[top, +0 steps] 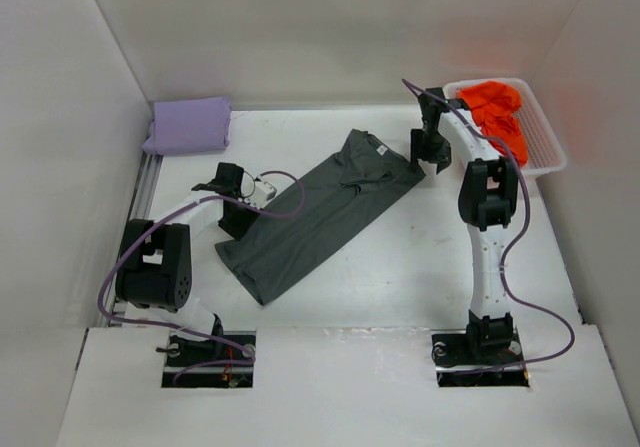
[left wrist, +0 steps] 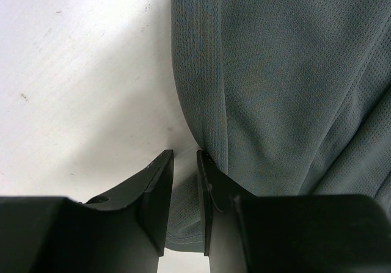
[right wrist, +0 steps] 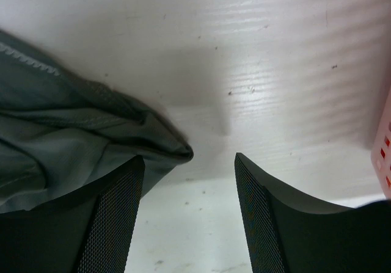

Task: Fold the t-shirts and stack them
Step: Rotate the tshirt 60 degrees

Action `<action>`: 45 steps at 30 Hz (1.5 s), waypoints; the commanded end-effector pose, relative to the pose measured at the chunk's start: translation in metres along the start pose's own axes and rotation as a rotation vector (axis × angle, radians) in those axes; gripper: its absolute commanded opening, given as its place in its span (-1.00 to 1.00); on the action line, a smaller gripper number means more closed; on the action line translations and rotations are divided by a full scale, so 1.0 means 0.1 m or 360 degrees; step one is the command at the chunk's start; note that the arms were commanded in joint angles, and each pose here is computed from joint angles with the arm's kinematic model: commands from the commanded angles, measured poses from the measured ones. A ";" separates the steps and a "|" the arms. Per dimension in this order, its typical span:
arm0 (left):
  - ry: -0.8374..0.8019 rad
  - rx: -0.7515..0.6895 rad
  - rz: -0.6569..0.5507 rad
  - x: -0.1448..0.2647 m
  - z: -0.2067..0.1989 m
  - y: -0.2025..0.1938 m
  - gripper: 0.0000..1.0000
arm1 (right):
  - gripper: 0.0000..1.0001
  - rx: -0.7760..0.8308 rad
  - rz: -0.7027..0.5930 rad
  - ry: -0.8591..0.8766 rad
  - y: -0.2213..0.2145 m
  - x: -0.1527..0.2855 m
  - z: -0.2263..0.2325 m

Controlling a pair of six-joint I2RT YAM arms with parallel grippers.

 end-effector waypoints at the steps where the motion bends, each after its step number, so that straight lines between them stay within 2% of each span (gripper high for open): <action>1: -0.0154 0.0036 0.0539 -0.36 -0.20 -0.83 -0.57 | 0.31 0.0021 -0.0036 -0.0056 0.10 -0.14 -0.06; 5: -0.0153 0.0036 0.0556 -0.37 -0.20 -0.85 -0.57 | 0.30 0.0024 -0.0032 -0.0050 0.11 -0.17 -0.06; 7: -0.0152 0.0039 0.0556 -0.37 -0.19 -0.85 -0.57 | 0.23 0.0020 -0.0027 -0.0046 0.11 -0.18 -0.06; 9: -0.0154 0.0039 0.0560 -0.37 -0.20 -0.85 -0.57 | 0.03 0.0028 -0.0024 -0.0069 0.12 -0.21 -0.06; 14: -0.0156 0.0039 0.0565 -0.38 -0.20 -0.86 -0.57 | -0.66 0.0078 -0.0026 -0.0184 0.13 -0.23 -0.10; 17: -0.0158 0.0040 0.0569 -0.38 -0.20 -0.86 -0.57 | -0.91 0.0086 -0.0026 -0.0177 0.13 -0.23 -0.09; 20: -0.0152 0.0039 0.0569 -0.36 -0.19 -0.86 -0.57 | -0.97 0.0101 -0.0058 -0.0178 0.18 -0.19 -0.09; 25: -0.0195 -0.0020 0.0553 -0.22 -0.28 -0.83 -0.52 | -1.00 0.0118 -0.0323 -0.0203 0.60 0.03 0.06; 29: -0.0216 -0.0058 0.0557 -0.16 -0.35 -0.77 -0.47 | -0.99 0.0182 -0.0431 -0.0197 0.77 -0.09 0.32; 31: -0.0230 -0.0058 0.0561 -0.14 -0.37 -0.74 -0.45 | -0.95 0.0197 -0.0528 -0.0193 0.90 -0.15 0.48; 34: -0.0260 -0.0056 0.0575 -0.13 -0.41 -0.70 -0.41 | -0.87 0.0206 -0.0808 -0.0214 1.23 -0.06 0.68; 36: -0.0272 -0.0056 0.0589 -0.13 -0.42 -0.69 -0.38 | -0.71 0.0209 -0.0998 -0.0250 1.46 0.06 0.72; 37: -0.0273 -0.0048 0.0597 -0.13 -0.42 -0.69 -0.36 | -0.57 0.0206 -0.1052 -0.0269 1.52 0.09 0.71; 39: -0.0275 -0.0032 0.0612 -0.13 -0.42 -0.68 -0.35 | -0.13 0.0192 -0.1090 -0.0289 1.57 0.13 0.68; 41: -0.0270 -0.0008 0.0611 -0.13 -0.41 -0.65 -0.34 | 0.47 0.0176 -0.1023 -0.0311 1.49 0.12 0.59; 42: -0.0267 0.0004 0.0610 -0.13 -0.41 -0.65 -0.33 | 0.95 0.0157 -0.0981 -0.0338 1.45 0.12 0.49; 45: -0.0271 0.0016 0.0578 -0.10 -0.42 -0.61 -0.32 | 1.00 0.0046 -0.0921 -0.0350 1.33 0.36 0.28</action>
Point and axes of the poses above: each gripper's point midway between its finger pads, its own x axis back along the fingers, its own z axis along the line the jaws close on, y = z × x, the point moved 5 cm from there along x, back along the fingers, and after that the axes turned 9 degrees about x, right-handed, at the moved point
